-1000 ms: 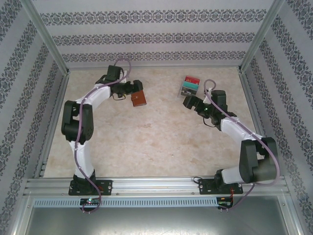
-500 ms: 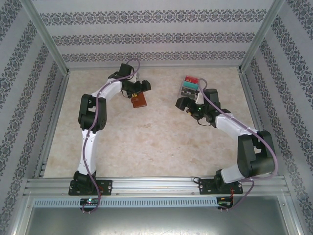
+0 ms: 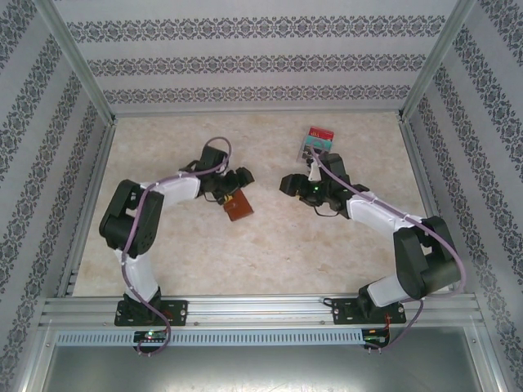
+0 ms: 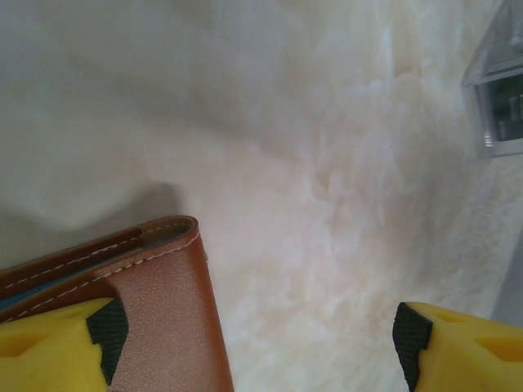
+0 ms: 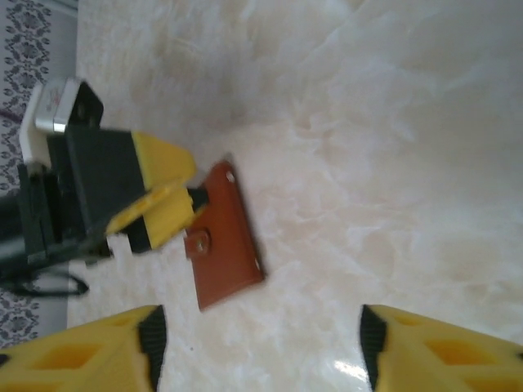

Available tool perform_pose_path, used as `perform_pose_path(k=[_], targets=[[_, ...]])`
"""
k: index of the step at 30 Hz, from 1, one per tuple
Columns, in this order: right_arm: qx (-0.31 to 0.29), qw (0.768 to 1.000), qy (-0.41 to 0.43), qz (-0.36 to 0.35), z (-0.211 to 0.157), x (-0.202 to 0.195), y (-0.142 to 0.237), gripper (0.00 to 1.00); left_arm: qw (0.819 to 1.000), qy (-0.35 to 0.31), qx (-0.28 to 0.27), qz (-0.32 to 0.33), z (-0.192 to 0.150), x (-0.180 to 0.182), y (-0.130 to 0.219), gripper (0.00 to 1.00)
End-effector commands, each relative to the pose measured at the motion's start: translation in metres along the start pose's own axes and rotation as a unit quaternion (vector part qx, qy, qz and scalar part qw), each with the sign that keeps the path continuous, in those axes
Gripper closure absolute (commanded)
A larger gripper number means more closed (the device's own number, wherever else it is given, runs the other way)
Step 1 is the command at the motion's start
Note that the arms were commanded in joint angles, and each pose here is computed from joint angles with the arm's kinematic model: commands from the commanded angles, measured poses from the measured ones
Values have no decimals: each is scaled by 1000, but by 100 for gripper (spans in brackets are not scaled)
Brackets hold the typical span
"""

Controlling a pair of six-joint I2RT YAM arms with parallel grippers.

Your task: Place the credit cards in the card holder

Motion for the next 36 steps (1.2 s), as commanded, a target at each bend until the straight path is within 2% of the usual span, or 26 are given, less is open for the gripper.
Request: perform_pose_path(k=[1,3,4,8,11,16,17,22,25,29,36], targets=[[-28,999,-15,-10,-10,2,-10,49,991,86,-85,-58,-4,-5,21,13],[-22,1000,1,-3,-19,14,-14,52,987,80,-128,-51,2,-2,43,12],[-5,1000,16,8,-26,25,-21,54,986,72,-149,-26,7,2,57,11],[45,996,58,50,-49,67,-44,65,979,64,-193,8,24,13,95,9],[77,989,109,57,-70,94,-65,66,971,80,-221,29,37,31,119,8],[142,980,121,63,-100,98,-101,66,963,92,-251,37,43,53,146,4],[158,978,121,63,-104,97,-106,69,962,90,-253,45,43,55,149,4],[210,968,131,44,-131,80,-123,70,966,78,-236,65,36,60,149,3],[216,968,128,16,-136,57,-126,69,972,60,-222,46,35,56,144,3],[224,968,111,-13,-128,22,-121,74,983,19,-182,19,35,42,131,3],[202,968,135,-57,-98,-13,-81,68,994,-58,-89,-7,34,12,97,11]])
Point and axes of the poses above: each hand's point on the last joint's axis, 136 mm out from that joint toward the fingers, its own y axis back along the fingers, its own x axis along the line the jaws close on, z = x × y, the point moved 5 cm from there along y, back along the fingers, and after that the axes turned 2 degrees about y, right-handed, at the moved point
